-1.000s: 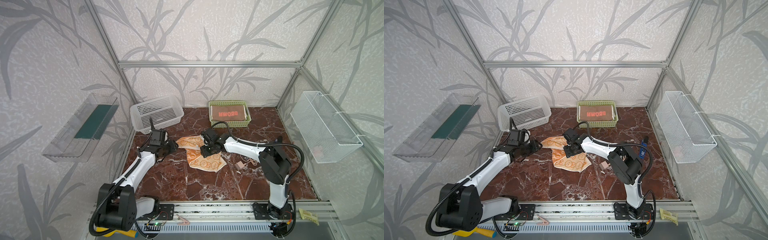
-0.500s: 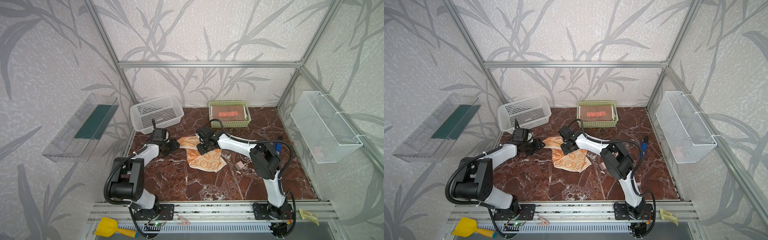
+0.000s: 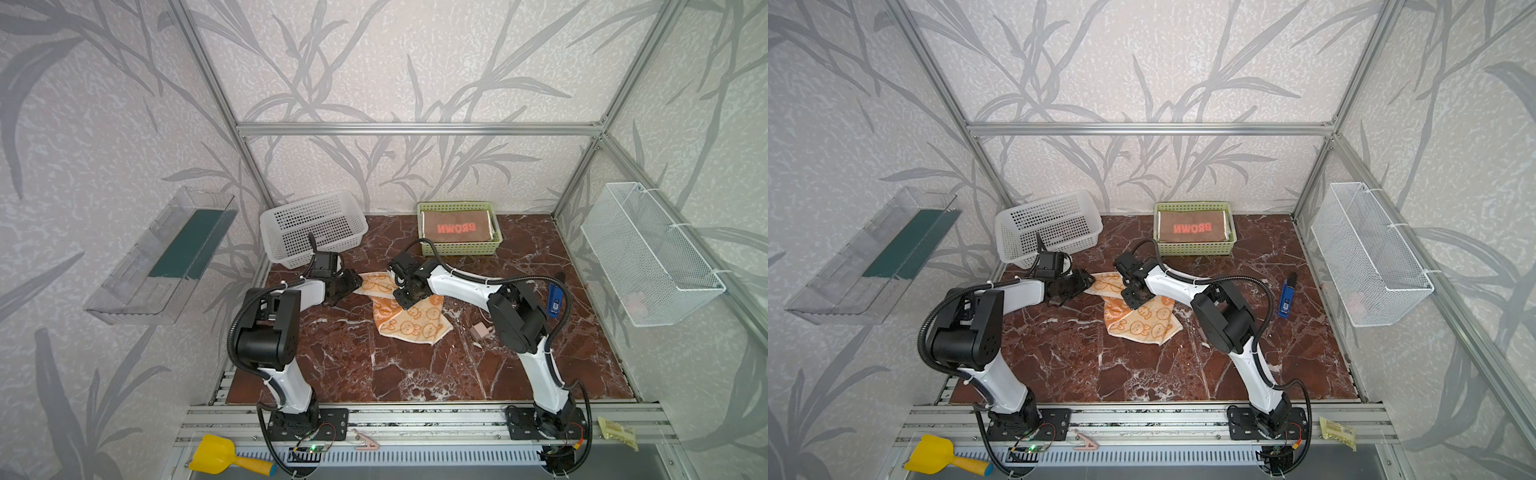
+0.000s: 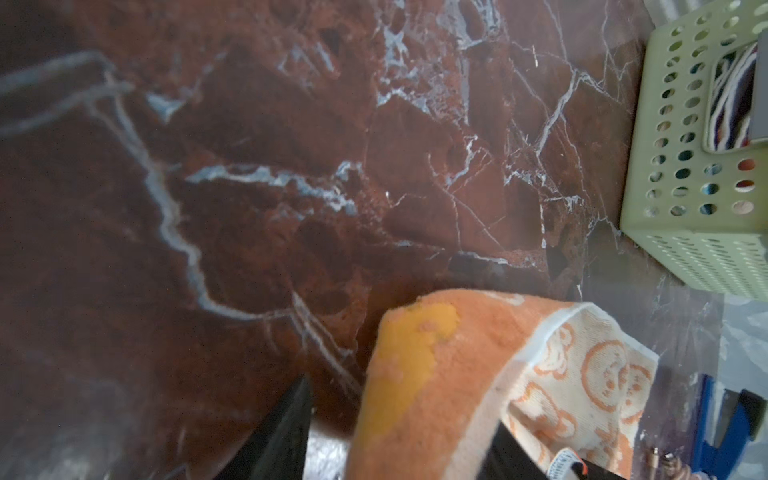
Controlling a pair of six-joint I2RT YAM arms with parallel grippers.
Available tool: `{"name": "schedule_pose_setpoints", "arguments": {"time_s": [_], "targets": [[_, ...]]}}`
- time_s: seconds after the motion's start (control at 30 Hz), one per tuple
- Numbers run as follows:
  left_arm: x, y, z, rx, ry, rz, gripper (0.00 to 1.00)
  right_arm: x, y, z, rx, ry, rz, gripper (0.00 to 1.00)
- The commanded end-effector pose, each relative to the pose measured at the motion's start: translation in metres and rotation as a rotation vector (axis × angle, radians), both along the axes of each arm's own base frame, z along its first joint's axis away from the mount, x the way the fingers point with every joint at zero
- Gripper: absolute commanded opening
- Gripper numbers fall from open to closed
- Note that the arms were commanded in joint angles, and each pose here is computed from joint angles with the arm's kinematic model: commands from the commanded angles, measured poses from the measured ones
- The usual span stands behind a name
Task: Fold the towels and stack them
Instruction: 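Move both grippers to the orange bunny towel's corners and grasp them, then lift the bunny towel by two corners with both grippers, raising it high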
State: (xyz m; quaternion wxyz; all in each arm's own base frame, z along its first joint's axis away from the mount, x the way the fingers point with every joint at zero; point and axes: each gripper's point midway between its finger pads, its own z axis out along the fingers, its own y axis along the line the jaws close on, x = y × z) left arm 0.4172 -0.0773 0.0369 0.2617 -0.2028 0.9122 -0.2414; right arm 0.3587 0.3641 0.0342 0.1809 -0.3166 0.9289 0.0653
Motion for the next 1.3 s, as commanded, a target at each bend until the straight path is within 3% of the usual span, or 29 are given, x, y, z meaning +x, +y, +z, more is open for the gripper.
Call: {"name": "schedule_pose_setpoints", "arguments": {"time_s": [0.0,0.1,0.13,0.27,0.43,0.57,0.87,1.1,1.27], "targets": [[0.019,-0.002,0.015,-0.022,-0.064,0.001,0.32,0.008,-0.004,0.008,-0.050,-0.050,0.017,0.16],[0.016,-0.002,0.031,-0.026,-0.081,0.003,0.04,0.012,-0.010,0.031,-0.064,-0.111,0.021,0.02],[0.014,0.000,0.039,-0.015,-0.091,0.004,0.00,0.013,-0.012,0.042,-0.061,-0.131,0.022,0.00],[0.004,0.012,0.095,0.079,-0.155,0.000,0.00,0.006,-0.017,0.110,0.007,-0.221,0.033,0.00],[-0.021,0.023,0.190,0.144,-0.322,0.012,0.00,-0.031,-0.030,0.203,0.049,-0.370,0.124,0.00],[-0.062,0.027,0.274,0.135,-0.495,0.038,0.00,-0.074,-0.060,0.278,0.074,-0.512,0.162,0.00],[-0.170,0.009,0.392,0.009,-0.640,-0.037,0.00,-0.174,-0.130,0.408,0.416,-0.627,0.233,0.00],[-0.220,0.007,0.419,-0.113,-0.684,0.000,0.00,-0.192,-0.168,0.427,0.393,-0.646,0.227,0.00],[-0.201,0.008,0.393,-0.108,-0.563,0.025,0.00,-0.174,-0.172,0.425,0.302,-0.671,0.160,0.00]]}}
